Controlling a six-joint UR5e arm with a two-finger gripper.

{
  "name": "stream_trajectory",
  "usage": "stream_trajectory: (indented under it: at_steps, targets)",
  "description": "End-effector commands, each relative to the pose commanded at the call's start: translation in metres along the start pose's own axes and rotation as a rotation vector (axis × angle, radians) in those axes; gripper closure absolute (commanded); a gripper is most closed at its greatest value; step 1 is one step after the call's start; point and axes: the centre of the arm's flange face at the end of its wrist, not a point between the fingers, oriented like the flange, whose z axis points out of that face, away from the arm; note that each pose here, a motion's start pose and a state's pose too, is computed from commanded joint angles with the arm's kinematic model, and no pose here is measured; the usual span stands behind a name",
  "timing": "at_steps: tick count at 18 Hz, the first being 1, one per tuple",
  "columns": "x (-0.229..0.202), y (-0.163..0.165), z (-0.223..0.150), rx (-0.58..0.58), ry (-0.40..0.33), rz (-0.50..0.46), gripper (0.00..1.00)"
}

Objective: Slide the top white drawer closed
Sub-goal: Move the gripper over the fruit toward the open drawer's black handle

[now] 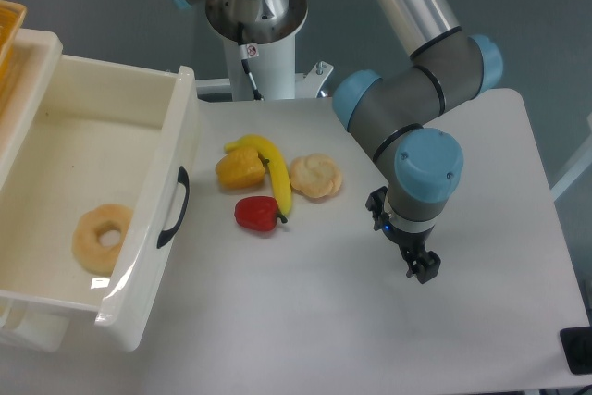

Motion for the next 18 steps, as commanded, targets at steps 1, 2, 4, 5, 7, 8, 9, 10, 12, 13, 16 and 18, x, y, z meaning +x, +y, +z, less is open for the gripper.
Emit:
stream_trajectory:
  at_steps: [1, 2, 4, 5, 7, 8, 9, 10, 12, 13, 16, 18]
  targets:
    - [0.001, -0.002, 0.003, -0.003, 0.006, 0.009, 0.0]
    - [0.002, -0.004, 0.004, -0.003, 0.008, 0.003, 0.0]
    - [0.005, -0.007, 0.004, -0.001, 0.009, 0.005, 0.0]
    - [0.008, -0.008, 0.004, -0.001, 0.012, 0.005, 0.0]
    - [0.017, -0.02, 0.014, -0.009, 0.034, 0.022, 0.0]
    - [0.021, -0.023, 0.014, -0.021, 0.034, 0.024, 0.0]
    - [0.023, -0.023, 0.015, -0.054, 0.038, 0.028, 0.0]
    - [0.024, -0.023, 0.014, -0.084, 0.038, 0.026, 0.0]
    - [0.028, -0.023, 0.005, -0.104, 0.022, -0.065, 0.0]
    - [0.031, -0.029, 0.007, -0.104, 0.024, -0.103, 0.0]
    - [0.035, -0.041, 0.008, -0.111, 0.025, -0.126, 0.0]
    - [0.038, -0.046, 0.011, -0.099, 0.03, -0.173, 0.0]
